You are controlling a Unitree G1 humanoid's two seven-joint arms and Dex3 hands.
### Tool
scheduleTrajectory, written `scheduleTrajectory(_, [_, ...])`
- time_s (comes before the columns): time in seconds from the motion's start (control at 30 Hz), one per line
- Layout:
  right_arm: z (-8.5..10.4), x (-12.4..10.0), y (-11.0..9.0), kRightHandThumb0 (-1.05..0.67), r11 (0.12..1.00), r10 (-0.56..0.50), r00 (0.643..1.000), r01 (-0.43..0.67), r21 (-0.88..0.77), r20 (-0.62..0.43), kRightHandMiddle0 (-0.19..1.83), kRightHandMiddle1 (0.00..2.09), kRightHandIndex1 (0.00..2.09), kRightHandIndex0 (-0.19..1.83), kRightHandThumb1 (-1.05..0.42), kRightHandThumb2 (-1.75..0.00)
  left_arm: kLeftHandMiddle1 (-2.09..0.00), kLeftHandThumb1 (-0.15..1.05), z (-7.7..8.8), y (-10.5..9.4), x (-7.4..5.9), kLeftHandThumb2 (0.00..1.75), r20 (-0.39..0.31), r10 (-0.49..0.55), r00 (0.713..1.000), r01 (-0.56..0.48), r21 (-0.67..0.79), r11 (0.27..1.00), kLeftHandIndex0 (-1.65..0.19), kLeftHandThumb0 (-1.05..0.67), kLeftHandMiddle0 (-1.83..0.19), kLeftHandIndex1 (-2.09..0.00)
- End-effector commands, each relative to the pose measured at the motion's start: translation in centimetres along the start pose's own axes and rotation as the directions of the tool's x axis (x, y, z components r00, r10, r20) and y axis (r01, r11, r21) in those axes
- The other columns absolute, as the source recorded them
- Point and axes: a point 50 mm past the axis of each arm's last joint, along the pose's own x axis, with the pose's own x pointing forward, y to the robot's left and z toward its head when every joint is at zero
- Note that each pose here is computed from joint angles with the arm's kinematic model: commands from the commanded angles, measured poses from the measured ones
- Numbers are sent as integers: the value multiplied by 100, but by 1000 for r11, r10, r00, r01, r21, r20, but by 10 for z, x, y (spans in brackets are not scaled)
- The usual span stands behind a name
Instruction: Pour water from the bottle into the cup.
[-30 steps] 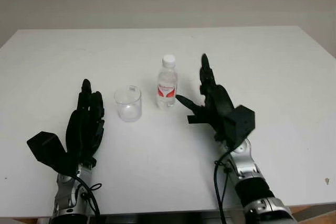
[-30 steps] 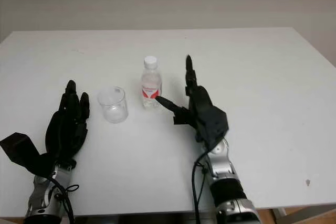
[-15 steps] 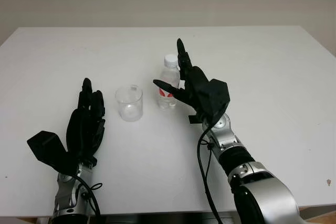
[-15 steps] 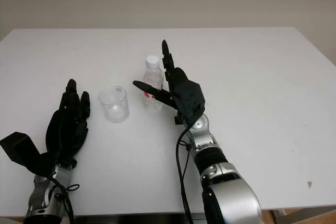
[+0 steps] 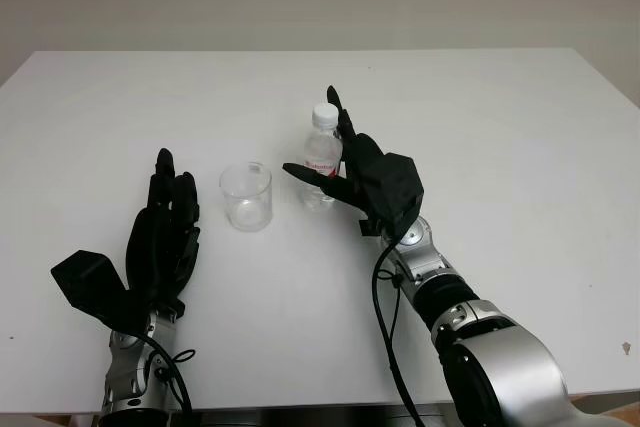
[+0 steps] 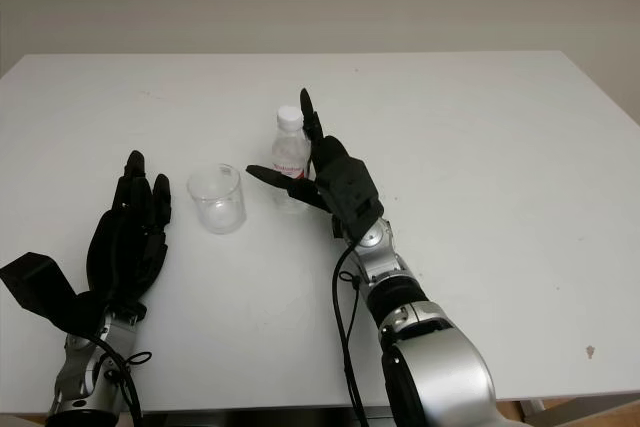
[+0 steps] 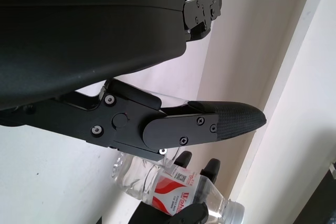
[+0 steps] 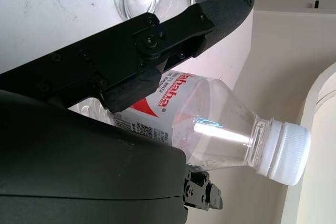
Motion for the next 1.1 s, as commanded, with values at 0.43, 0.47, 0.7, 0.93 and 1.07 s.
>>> scheduleTrajectory(0.43, [7, 8, 4, -68, 991, -91, 996, 91, 97, -1, 10, 16, 26, 24, -88, -5, -4, 105, -22, 4, -12, 47, -83, 53, 995, -56, -31, 998, 19, -75, 19, -1])
scheduleTrajectory(0.47, [7, 8, 4, -67, 991, -93, 996, 92, 100, -2, 13, 24, 35, 26, -88, -5, -4, 105, -22, 3, -12, 47, -82, 51, 995, -54, -34, 998, 19, -75, 19, -1])
scheduleTrajectory(0.7, [8, 9, 3, -49, 983, -86, 996, 85, 161, 3, 27, 184, 185, 43, -91, -6, -4, 105, -22, 2, -13, 47, -79, 52, 996, -55, -34, 998, 19, -75, 19, -2])
scheduleTrajectory(0.93, [7, 9, 3, -51, 993, -33, 999, 34, 111, -13, 58, 206, 206, 89, -103, -10, -5, 105, -22, 2, -12, 48, -77, 52, 996, -54, -28, 998, 19, -74, 19, -3])
scheduleTrajectory(1.07, [9, 9, 3, -47, 999, -18, 1000, 19, 33, -2, 100, 209, 209, 130, -105, -31, -4, 105, -22, 2, -11, 47, -76, 48, 996, -51, -30, 998, 19, -75, 19, -3])
